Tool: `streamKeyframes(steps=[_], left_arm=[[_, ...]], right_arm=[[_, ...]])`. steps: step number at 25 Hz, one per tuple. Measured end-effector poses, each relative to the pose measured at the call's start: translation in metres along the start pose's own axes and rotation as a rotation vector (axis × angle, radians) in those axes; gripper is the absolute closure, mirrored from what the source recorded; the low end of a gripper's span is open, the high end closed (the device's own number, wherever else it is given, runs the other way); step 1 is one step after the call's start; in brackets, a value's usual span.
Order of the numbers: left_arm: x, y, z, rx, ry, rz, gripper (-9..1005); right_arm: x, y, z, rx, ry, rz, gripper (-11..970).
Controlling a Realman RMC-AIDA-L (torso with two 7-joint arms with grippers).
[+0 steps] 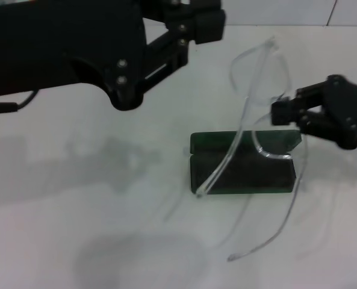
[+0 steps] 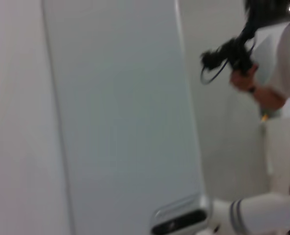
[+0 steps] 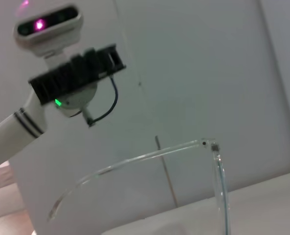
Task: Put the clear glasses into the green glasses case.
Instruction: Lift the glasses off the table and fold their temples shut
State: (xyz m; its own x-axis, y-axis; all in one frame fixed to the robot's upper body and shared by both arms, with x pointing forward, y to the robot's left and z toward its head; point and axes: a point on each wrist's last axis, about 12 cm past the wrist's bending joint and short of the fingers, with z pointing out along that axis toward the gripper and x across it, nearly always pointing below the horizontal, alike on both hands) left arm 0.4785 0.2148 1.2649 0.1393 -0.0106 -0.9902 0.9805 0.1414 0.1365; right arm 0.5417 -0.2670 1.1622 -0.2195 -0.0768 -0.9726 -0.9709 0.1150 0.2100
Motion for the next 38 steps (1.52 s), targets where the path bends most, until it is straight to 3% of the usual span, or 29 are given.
streamKeyframes(steps=[8,19,38], left_arm=[[0.018,0.004,0.016,0.092,-0.012,-0.049,929],[0.047,0.010,0.024,0.124,-0.013,-0.089,929],[0.064,0.010,0.020,0.121,-0.103,-0.060,929]], right_arm=[[0.003,-0.005,0.021,-0.064,-0.023,-0.011,856],[-0.002,-0.001,0.028,-0.113,-0.080,-0.050,856],[-0.005,0.005,0.027,-0.156,-0.124,-0.070,856]])
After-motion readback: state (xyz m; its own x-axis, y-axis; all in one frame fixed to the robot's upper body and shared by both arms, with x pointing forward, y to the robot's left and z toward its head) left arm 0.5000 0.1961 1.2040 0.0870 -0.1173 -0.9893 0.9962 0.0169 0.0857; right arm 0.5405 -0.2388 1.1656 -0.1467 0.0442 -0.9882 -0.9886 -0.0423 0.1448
